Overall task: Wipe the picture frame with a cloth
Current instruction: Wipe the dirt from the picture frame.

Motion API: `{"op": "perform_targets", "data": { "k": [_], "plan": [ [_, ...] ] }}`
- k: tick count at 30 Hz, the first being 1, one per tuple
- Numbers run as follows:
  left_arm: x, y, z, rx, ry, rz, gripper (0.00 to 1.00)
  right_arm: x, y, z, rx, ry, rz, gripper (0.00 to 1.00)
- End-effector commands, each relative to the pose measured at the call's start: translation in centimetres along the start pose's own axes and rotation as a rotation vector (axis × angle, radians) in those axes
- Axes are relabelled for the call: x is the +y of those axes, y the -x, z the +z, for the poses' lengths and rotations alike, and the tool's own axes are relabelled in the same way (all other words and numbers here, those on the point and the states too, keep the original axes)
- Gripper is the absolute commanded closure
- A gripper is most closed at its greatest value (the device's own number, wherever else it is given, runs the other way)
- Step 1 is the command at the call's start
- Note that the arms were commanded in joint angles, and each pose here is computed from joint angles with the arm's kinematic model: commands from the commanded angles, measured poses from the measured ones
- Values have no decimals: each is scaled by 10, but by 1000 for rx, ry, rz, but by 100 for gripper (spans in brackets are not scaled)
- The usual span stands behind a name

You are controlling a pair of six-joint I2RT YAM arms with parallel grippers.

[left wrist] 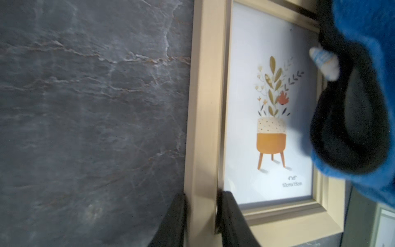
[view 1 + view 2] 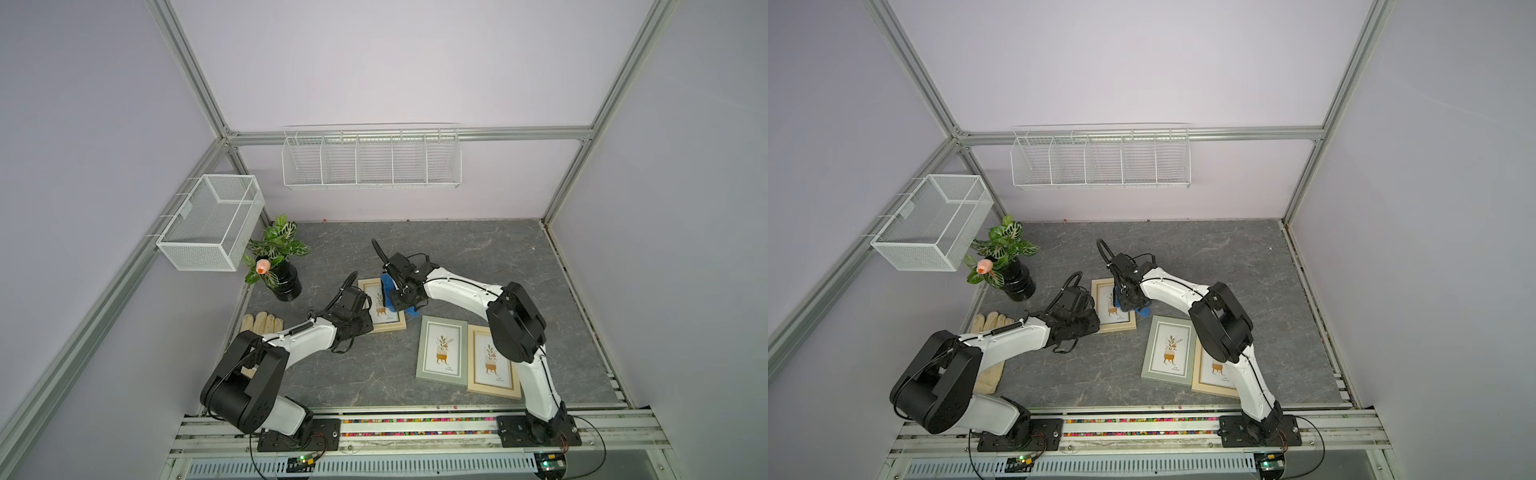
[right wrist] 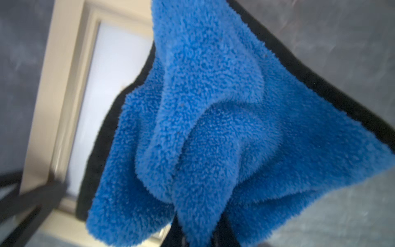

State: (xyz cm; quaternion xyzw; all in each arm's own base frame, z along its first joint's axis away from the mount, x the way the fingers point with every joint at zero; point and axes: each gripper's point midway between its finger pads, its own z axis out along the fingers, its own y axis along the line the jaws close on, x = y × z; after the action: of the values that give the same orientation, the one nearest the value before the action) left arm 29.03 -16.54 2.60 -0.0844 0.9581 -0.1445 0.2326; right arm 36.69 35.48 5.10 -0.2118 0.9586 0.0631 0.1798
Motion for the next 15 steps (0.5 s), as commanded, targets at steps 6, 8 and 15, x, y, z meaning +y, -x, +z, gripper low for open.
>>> {"op": "perform_targets", "data": {
  "k": [6,8,15],
  "plan": [
    [40,-27,9,94,157,3,72,6,-66,-3,133,-15,-63,93],
    [39,-27,10,93,154,9,72,10,-81,-8,150,8,-51,93],
    [24,-29,13,111,109,80,72,-5,-52,-11,100,4,-22,93]
  ]
}}
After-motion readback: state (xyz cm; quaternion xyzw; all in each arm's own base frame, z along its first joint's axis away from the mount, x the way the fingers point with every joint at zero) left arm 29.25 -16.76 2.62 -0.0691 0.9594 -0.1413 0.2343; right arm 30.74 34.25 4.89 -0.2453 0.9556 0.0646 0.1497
